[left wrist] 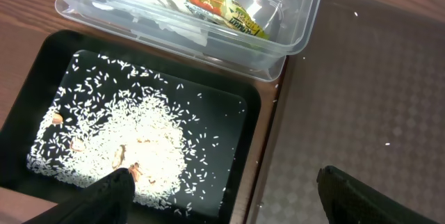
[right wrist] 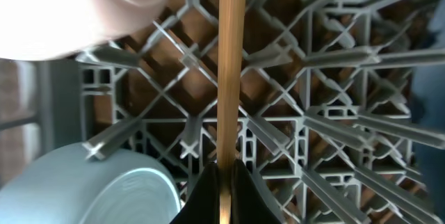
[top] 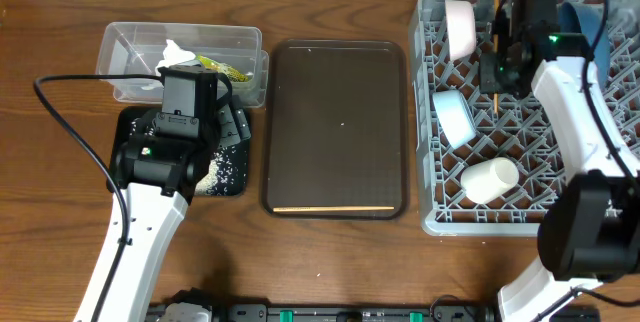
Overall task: Sort waste into correct bins and load items into the dishwasher rack
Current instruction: 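Carry the chopstick with the right gripper and insert it upright in the rack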
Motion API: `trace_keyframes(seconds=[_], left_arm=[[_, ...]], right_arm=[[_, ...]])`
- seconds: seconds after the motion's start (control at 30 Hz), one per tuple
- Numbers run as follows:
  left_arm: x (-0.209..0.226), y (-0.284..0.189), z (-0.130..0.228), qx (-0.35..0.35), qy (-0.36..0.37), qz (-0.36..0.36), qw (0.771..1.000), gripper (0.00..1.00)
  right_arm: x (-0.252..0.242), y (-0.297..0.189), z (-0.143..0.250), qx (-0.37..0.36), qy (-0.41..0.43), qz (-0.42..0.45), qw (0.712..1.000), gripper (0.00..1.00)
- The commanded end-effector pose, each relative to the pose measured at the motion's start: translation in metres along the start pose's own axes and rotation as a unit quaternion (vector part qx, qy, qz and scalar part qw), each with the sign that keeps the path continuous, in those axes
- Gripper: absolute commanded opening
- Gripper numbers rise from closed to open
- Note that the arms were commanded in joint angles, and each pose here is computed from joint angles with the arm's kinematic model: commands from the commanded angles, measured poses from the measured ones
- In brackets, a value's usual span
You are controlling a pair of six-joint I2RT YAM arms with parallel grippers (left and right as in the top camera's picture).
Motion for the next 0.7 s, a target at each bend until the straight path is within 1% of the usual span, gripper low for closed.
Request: trace_keyframes(seconds=[0.0, 0.13, 0.17, 0.23, 0.27, 0.3, 0.33, 0.4, 0.5, 0.67], left_arm=[[0.001, 0.0, -0.003, -0.002, -0.004, -0.004, 1.0, 0.87], [0.001, 0.0, -0.003, -0.002, -0.005, -0.004, 1.0, 0.87], [0.001, 0.0, -0.003, -0.002, -0.005, -0.004, 1.0, 0.87], [0.001, 0.0, -0.003, -0.002, -0.005, -0.004, 1.0, 0.87], [0.001, 0.0, -0.003, -0.002, -0.005, -0.004, 1.0, 0.87], [0.001, 0.0, -0.003, -0.002, -0.005, -0.004, 1.0, 0.87], [0.001, 0.0, -0.003, -0.002, -0.005, -0.004, 1.0, 0.87], [0.001, 0.0, -0.003, -0.002, -0.005, -0.004, 1.0, 0.87], [0.001, 0.0, -0.003, -0.002, -0.005, -0.004, 1.0, 0.87], [0.001, 0.0, -0.003, -0.002, -0.005, -0.004, 1.0, 0.87]], right_arm=[[-0.008, 0.0, -0.002, -0.008, 0.001, 0.003, 1.0, 0.01], [-0.013, 0.0, -0.003, -0.011, 0.004, 0.006, 1.0, 0.01], [-0.014, 0.0, -0.003, -0.01, 0.003, 0.006, 1.0, 0.04], [-0.015, 0.0, -0.003, -0.011, 0.004, 0.006, 1.0, 0.36], [-0.014, 0.0, -0.003, -0.011, 0.004, 0.006, 1.0, 0.47], [-0.014, 0.0, -0.004, -0.013, 0.004, 0.003, 1.0, 0.56], [-0.011, -0.001, -0.005, -0.016, 0.003, -0.006, 1.0, 0.6], [-0.003, -0.004, -0.008, -0.023, 0.002, -0.032, 0.999, 0.62], [0.011, -0.017, -0.016, -0.042, -0.004, -0.07, 0.997, 0.6], [0.035, -0.058, -0.027, -0.091, -0.029, -0.095, 0.991, 0.59]])
Point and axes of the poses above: each gripper's point midway between its finger pads, its own y axis out along the fingers, its own x axis along the line the jaws close on, z = x × y, the point moved 3 cm from there along -y, back along the fingers, and after that the axes turned 4 degrees about -y, right-handed, at the moved point
